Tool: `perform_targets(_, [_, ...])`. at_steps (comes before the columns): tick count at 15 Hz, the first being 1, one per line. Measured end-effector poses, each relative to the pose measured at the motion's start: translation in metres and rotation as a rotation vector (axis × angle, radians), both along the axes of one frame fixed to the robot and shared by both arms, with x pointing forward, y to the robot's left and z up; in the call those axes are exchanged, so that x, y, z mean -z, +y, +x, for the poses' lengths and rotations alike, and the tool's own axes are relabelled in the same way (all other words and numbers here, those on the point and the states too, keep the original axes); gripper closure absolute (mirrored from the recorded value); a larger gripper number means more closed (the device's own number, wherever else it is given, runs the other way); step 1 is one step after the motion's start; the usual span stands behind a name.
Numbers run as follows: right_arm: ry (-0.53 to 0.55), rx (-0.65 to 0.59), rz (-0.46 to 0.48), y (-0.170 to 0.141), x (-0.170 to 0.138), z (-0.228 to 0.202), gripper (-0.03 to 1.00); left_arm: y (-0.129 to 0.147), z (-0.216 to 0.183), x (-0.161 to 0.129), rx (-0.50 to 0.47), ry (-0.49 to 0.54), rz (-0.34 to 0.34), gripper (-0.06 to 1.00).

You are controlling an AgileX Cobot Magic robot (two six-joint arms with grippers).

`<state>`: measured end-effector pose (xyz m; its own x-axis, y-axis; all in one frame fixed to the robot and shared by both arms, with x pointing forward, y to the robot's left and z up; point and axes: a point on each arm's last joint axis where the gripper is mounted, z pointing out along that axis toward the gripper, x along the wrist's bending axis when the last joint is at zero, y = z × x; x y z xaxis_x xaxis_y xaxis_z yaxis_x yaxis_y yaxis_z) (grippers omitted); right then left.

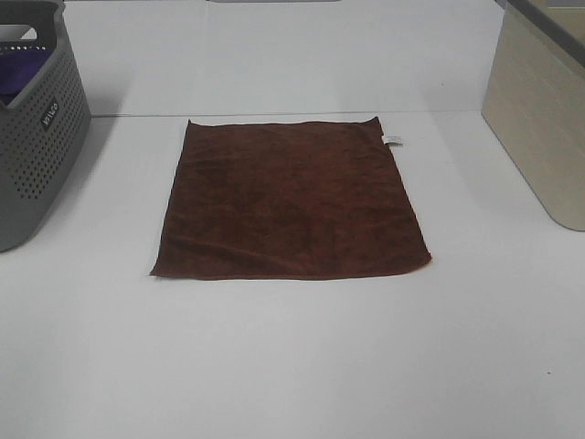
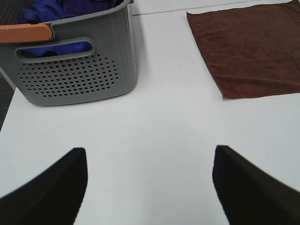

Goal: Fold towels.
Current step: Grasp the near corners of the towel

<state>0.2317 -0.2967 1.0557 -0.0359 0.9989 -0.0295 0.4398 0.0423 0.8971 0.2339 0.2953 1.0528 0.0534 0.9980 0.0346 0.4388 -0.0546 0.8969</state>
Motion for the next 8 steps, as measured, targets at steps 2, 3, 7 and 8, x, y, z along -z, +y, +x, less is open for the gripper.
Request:
perform_targets(2, [0.0,0.0,0.0,0.0,0.0,0.0,0.28,0.0,0.0,0.0,0.0,0.0,0.0,0.25])
perform_targets(3, [0.0,0.0,0.0,0.0,0.0,0.0,0.28,0.0,0.0,0.0,0.0,0.0,0.0,0.25])
perform_targets(7, [0.0,0.0,0.0,0.0,0.0,0.0,0.28,0.0,0.0,0.0,0.0,0.0,0.0,0.25])
perform_targets(8, [0.0,0.0,0.0,0.0,0.0,0.0,0.28,0.0,0.0,0.0,0.0,0.0,0.0,0.25])
